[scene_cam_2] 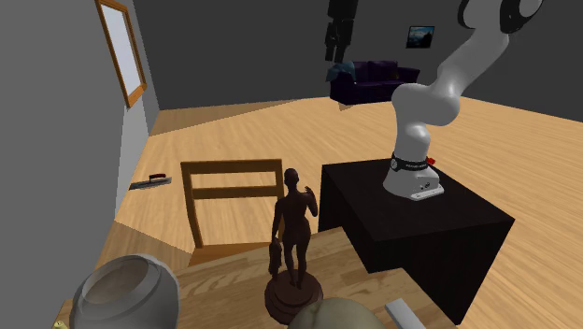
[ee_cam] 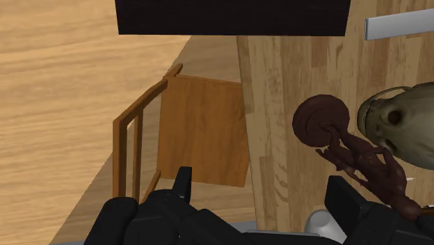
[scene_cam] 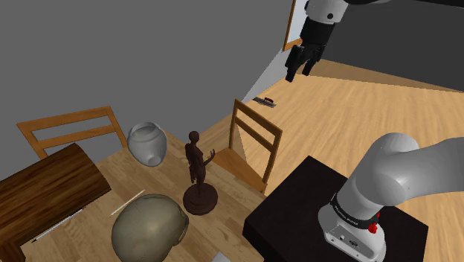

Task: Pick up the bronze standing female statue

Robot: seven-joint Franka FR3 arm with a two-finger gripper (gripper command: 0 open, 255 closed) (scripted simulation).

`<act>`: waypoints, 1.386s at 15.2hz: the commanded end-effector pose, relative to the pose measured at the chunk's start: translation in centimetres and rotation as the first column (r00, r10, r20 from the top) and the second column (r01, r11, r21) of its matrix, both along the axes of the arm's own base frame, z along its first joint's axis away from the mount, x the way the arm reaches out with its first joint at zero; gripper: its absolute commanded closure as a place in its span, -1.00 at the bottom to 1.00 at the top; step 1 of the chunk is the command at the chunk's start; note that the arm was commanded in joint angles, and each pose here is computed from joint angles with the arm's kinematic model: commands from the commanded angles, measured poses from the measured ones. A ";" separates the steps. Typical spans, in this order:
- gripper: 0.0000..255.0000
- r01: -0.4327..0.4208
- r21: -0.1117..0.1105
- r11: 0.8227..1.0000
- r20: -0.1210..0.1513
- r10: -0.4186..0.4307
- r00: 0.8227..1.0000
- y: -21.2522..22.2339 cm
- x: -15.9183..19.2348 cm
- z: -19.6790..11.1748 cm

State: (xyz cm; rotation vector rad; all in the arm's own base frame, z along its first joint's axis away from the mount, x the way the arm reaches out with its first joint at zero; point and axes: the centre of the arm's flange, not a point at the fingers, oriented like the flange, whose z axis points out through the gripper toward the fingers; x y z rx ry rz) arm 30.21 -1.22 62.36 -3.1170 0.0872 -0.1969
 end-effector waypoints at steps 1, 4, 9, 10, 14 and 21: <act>-1.00 0.000 0.000 1.000 0.000 0.000 1.000 0.0 0.0 0.0; -1.00 0.015 0.001 1.000 0.002 -0.015 1.000 3.0 1.3 -2.2; -1.00 0.040 0.002 0.999 0.006 -0.040 0.999 8.1 3.7 -5.8; -1.00 0.045 0.003 0.999 0.007 -0.045 0.999 9.1 4.2 -6.5; -1.00 0.065 0.004 0.998 0.009 -0.065 0.998 13.0 6.1 -9.3; -1.00 0.100 0.006 0.995 0.014 -0.100 0.995 19.9 9.8 -14.3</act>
